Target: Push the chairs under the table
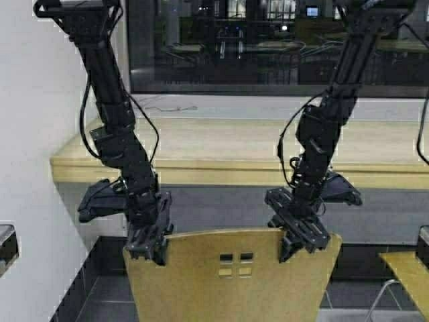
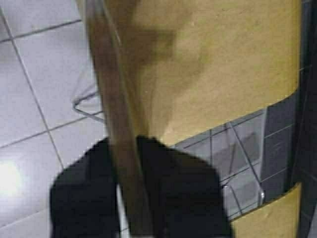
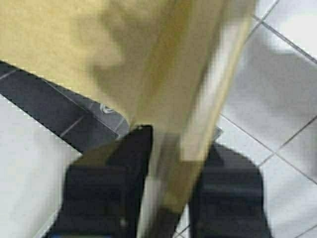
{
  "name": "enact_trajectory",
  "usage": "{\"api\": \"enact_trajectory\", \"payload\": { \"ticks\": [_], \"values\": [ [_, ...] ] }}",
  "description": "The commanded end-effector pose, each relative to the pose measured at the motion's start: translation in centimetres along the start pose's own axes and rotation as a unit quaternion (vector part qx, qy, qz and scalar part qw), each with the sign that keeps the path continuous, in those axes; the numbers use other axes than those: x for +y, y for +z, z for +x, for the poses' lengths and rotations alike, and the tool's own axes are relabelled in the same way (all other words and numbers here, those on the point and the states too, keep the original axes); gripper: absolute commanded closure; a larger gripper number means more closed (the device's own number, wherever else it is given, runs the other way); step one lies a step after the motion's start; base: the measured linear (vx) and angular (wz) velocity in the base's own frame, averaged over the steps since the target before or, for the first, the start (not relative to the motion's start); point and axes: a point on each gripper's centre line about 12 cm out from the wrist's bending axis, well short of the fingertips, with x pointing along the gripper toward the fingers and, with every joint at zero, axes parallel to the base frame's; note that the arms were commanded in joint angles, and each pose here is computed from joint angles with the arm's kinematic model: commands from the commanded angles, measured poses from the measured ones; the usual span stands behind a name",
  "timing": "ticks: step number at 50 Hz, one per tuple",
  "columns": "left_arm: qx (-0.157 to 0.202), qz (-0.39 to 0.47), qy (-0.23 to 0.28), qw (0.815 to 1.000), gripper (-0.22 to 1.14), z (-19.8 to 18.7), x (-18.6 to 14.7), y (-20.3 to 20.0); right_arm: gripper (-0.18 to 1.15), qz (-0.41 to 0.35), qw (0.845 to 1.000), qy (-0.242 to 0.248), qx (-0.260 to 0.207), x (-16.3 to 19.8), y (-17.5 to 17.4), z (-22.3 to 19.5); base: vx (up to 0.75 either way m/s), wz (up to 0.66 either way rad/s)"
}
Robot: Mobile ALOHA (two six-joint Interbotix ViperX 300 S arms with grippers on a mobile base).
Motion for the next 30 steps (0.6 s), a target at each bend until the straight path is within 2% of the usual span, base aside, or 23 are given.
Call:
{"api": "enact_trajectory", "payload": {
  "ticks": [1,30],
  "values": [
    [-0.002,0.013,-0.025,1.0,0.8,-0.4,-1.9,0.4,0.9,-0.027,1.0,0.002,0.001,0.2,-0.4,-0.8,0.03,0.0],
    [-0.002,0.017,-0.046,0.999,0.8,-1.2,-3.8,1.2,0.91,-0.04,0.999,-0.017,0.012,-1.1,-1.9,-0.4,0.13,0.03]
  ]
}}
